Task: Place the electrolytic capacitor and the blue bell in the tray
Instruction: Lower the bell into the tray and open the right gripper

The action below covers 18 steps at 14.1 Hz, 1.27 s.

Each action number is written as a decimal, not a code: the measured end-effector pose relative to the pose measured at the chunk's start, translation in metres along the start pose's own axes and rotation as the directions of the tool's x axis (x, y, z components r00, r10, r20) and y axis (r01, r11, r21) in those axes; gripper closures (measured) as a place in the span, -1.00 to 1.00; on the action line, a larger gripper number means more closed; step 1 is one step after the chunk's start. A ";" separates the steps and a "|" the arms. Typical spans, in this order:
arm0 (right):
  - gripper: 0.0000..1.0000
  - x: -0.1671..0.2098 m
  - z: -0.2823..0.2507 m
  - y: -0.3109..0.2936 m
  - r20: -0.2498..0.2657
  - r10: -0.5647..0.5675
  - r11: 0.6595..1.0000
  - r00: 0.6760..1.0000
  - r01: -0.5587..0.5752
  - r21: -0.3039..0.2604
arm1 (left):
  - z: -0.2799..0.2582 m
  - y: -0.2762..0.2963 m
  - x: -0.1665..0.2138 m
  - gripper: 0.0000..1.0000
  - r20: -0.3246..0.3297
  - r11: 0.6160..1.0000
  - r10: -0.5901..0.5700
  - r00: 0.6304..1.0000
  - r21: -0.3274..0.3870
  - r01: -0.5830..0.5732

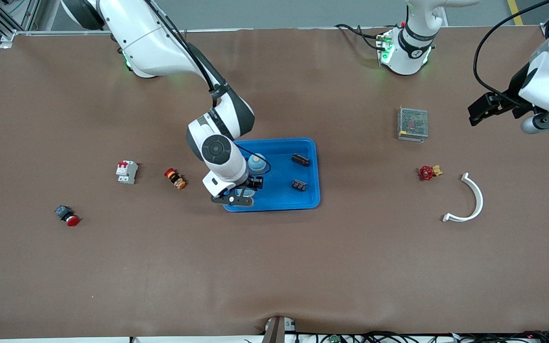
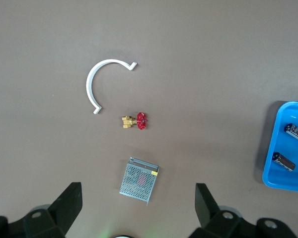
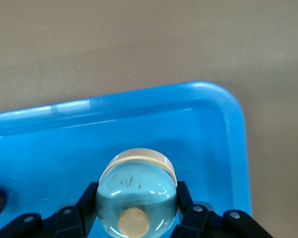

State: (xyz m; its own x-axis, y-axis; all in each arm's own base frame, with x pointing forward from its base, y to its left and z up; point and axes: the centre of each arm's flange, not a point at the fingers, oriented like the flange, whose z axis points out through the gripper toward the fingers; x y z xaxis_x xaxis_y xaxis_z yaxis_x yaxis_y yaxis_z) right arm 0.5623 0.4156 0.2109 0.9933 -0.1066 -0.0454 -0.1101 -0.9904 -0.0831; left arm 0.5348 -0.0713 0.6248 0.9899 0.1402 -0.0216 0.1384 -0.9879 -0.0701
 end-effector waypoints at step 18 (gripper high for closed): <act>-1.00 -0.008 0.023 -0.009 -0.003 0.002 1.000 1.000 -0.002 -0.003 | 0.000 0.000 0.000 -1.00 -0.001 1.000 0.000 1.000 0.000 0.000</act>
State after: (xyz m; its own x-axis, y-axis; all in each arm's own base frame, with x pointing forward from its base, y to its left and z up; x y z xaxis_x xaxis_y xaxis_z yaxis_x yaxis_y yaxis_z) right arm 0.5540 0.4270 0.1888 0.9931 -0.1090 -0.0425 -0.1122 -0.9904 -0.0802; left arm 0.5349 -0.0713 0.6251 0.9899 0.1402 -0.0209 0.1384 -0.9879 -0.0699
